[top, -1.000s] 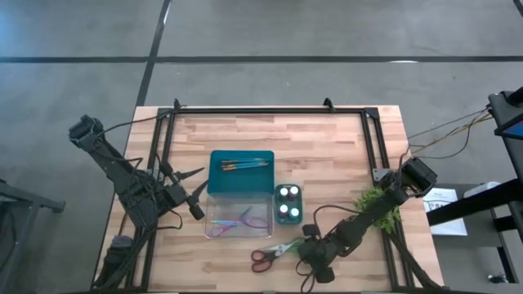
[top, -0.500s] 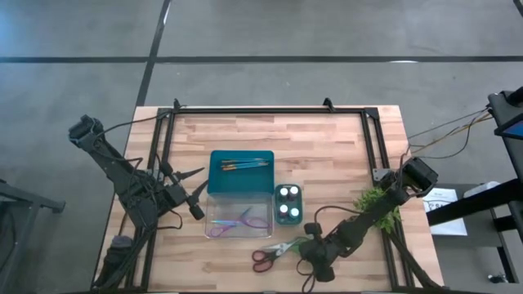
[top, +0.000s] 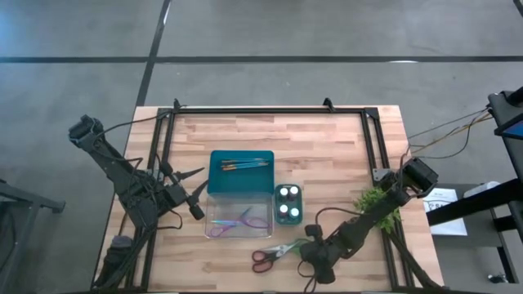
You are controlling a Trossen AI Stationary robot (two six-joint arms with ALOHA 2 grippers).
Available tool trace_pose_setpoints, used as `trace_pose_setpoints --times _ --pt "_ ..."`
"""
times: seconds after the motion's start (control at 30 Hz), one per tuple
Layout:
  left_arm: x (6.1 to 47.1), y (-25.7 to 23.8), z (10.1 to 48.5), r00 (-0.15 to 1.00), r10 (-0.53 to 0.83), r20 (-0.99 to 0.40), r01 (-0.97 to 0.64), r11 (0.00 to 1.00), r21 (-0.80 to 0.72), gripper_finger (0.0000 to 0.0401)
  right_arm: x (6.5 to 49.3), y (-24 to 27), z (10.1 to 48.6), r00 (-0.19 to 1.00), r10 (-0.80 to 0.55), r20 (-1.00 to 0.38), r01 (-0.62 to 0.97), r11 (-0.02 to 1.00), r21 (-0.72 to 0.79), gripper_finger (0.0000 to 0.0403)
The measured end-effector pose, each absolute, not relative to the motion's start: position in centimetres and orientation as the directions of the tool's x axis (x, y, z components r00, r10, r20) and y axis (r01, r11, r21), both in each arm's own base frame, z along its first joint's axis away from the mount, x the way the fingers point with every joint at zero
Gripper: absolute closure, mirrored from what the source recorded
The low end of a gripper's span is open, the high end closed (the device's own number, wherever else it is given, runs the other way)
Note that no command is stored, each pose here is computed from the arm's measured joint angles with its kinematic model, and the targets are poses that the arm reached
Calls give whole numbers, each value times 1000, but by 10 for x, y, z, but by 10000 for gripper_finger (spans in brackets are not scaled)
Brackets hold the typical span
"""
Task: Pick & Place Paint Supplies
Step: Put the green scissors into the transparent bin
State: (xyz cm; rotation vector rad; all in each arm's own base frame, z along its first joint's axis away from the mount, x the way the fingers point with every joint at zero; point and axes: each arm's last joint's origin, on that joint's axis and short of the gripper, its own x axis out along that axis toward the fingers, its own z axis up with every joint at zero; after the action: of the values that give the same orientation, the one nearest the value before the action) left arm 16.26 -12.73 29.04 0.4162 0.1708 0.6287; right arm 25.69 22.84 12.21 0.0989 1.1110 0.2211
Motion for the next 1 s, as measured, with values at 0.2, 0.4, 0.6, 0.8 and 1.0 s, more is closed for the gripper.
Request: trace_pose_setpoints --times 0.2,0.4,0.6,0.8,1.0 --pt "163 -127 290 798 602 -30 -534 730 427 228 252 228 125 422 201 -884 -95 980 177 385" --pt "163 -127 290 798 602 -30 -534 729 427 228 249 228 135 409 129 -904 -87 991 102 385" --pt "163 -127 290 798 602 -30 -534 730 427 228 249 233 143 397 136 -908 -110 989 100 385" --pt "163 -127 290 798 602 -30 -534 729 427 228 246 236 150 355 110 -928 -98 992 80 385" --pt "163 -127 290 798 602 -30 -534 730 427 228 242 233 151 321 61 -945 -72 997 40 385"
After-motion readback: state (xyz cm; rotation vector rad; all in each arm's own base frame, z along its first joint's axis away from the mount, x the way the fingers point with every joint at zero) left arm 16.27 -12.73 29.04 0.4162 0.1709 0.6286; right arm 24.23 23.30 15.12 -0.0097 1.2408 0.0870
